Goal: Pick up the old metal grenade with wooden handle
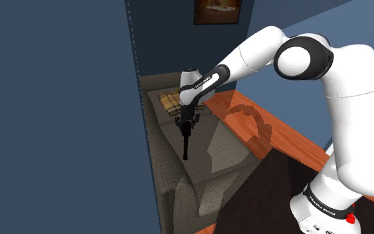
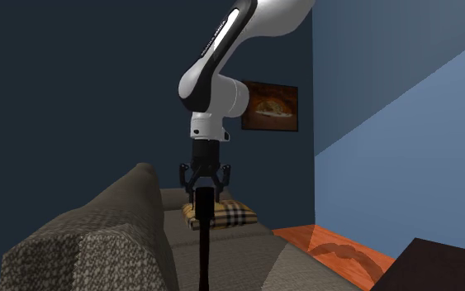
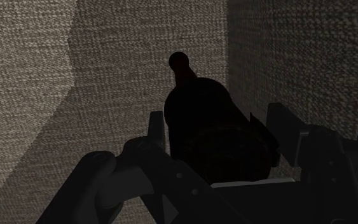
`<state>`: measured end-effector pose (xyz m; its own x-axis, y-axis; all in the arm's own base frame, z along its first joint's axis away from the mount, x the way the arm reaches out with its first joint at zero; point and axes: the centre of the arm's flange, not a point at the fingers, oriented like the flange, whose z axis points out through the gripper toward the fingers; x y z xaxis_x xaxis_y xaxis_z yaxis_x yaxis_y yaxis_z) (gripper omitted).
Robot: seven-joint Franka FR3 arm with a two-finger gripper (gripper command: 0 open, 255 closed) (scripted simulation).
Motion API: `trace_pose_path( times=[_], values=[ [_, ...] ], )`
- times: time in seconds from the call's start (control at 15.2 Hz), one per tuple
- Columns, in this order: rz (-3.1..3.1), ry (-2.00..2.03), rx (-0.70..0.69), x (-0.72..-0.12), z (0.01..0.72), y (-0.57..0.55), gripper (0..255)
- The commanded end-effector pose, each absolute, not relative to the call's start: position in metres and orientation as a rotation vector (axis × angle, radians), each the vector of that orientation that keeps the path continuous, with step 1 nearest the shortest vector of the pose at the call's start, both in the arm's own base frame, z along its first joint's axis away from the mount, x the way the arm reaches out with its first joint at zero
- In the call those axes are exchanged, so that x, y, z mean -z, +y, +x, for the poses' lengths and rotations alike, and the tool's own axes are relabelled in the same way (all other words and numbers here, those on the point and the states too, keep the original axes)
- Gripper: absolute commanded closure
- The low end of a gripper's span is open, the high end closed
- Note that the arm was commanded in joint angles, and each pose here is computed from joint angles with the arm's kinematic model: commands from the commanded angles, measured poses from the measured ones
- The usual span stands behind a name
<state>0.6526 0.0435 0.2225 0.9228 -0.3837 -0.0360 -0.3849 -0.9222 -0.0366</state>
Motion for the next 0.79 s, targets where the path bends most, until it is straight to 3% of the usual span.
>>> trace_pose_path(
  times=[0.0,0.73],
  values=[
    [-3.038,0.607,-0.043,-0.233,0.652,0.044,255],
    [-3.038,0.607,-0.043,-0.282,0.652,0.044,255]
  ],
)
